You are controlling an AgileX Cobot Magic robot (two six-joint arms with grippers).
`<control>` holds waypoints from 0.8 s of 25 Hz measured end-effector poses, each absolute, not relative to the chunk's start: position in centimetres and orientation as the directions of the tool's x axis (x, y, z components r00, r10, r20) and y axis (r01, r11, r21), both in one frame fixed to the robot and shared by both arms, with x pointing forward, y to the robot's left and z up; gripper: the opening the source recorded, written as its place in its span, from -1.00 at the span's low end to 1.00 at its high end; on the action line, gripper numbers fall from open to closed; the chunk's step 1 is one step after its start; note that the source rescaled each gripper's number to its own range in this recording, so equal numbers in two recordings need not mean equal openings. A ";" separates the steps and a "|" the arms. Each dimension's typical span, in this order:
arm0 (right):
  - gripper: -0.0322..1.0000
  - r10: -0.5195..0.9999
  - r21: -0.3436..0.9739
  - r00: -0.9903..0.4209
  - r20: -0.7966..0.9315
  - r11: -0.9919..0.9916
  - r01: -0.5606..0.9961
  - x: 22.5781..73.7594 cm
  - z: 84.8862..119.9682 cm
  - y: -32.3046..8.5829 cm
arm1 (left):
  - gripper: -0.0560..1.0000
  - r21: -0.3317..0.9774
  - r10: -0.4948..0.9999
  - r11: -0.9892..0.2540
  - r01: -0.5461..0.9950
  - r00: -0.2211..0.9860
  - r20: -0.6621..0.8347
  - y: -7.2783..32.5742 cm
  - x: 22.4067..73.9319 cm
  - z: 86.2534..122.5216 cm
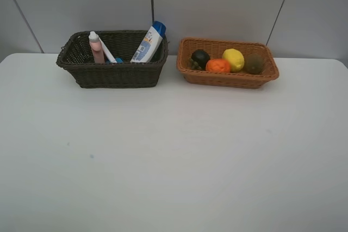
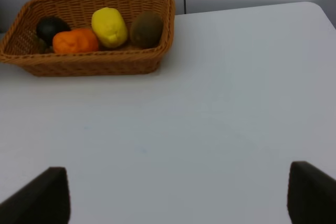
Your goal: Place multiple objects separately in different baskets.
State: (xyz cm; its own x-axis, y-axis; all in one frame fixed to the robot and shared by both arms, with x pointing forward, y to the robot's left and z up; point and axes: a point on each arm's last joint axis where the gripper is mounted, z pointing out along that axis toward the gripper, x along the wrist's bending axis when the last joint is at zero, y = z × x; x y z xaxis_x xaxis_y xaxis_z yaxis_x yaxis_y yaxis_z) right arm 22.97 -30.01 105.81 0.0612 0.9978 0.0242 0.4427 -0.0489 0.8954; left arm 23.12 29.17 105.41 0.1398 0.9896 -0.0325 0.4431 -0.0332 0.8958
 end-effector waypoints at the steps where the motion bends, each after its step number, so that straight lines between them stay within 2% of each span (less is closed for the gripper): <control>1: 0.91 0.998 0.895 0.061 0.024 -0.049 0.443 23.0 105.8 -30.0 | 0.99 0.896 0.990 -0.033 0.443 0.140 -0.032 29.2 23.1 105.4; 20: 0.91 0.998 0.895 0.061 0.024 -0.049 0.443 23.0 105.8 -30.0 | 0.99 0.896 0.990 -0.033 0.443 0.140 -0.032 29.2 23.1 105.4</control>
